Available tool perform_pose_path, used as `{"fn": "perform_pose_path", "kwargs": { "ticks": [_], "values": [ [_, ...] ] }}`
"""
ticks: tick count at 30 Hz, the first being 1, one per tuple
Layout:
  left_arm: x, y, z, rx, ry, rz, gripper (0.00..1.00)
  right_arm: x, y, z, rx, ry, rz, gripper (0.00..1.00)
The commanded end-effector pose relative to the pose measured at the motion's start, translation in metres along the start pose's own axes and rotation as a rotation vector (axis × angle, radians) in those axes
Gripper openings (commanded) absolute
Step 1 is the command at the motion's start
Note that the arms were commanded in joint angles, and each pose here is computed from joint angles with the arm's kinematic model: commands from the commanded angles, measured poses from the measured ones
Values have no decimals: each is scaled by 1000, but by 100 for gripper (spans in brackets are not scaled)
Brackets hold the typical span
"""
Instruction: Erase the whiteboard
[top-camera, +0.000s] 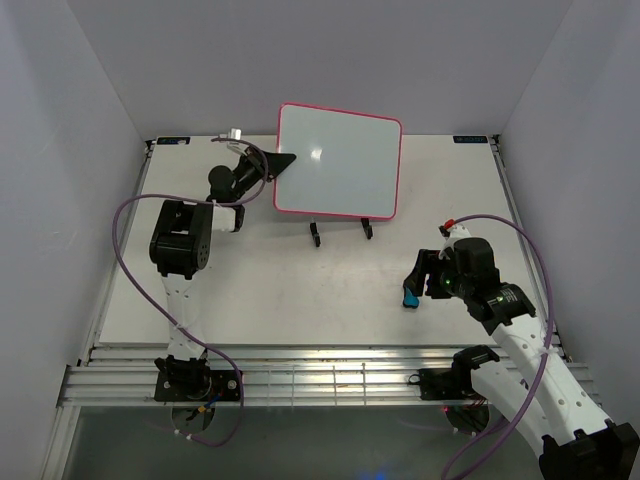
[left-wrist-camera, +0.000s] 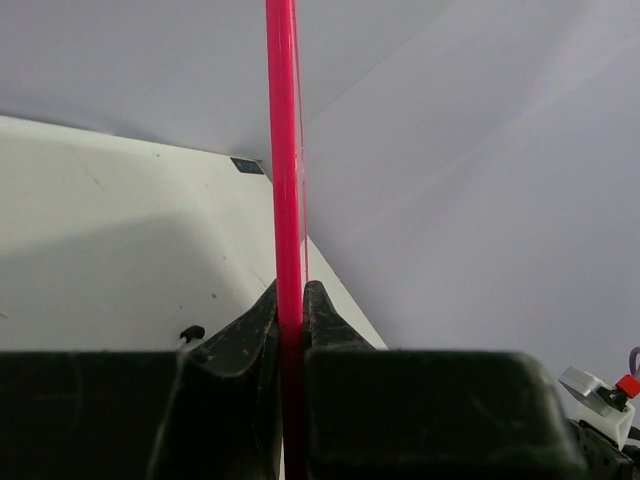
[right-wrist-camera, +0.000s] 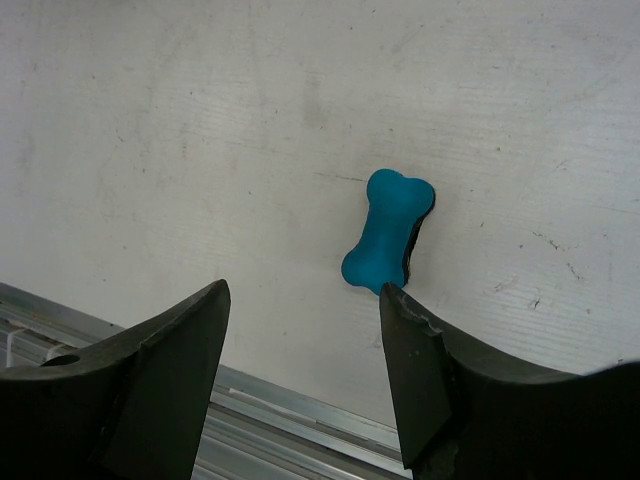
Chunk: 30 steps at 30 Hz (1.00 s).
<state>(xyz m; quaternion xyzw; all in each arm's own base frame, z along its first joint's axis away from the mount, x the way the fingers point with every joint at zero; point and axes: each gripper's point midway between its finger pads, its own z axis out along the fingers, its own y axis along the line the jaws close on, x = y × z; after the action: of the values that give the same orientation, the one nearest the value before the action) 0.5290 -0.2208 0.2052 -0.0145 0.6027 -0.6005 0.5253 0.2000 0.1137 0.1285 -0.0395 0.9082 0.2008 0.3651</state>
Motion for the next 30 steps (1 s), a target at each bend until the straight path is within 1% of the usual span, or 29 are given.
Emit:
{"fn": "perform_pose_path", "kwargs": {
  "ticks": [1,6,11,14,18,22,30],
  "values": [
    [-29,-74,-7,278,-111,235,0,-14,8,-5,-31,-40,-27,67],
    [-22,-75,-11,294,-92,255,0,-13,8,-4,-34,-35,-30,67],
    [-14,-68,-16,286,-81,315,0,-13,10,-5,-46,-40,-36,67],
    [-10,-62,-17,288,-70,373,0,-14,11,-6,-51,-42,-40,67],
    [0,-55,-17,325,-17,489,0,-14,12,-5,-57,-40,-41,67],
    [4,-43,-23,337,15,573,0,-14,13,-6,-64,-43,-45,67],
    [13,-24,-42,327,74,660,0,-16,16,-7,-77,-45,-53,67]
  ]
}}
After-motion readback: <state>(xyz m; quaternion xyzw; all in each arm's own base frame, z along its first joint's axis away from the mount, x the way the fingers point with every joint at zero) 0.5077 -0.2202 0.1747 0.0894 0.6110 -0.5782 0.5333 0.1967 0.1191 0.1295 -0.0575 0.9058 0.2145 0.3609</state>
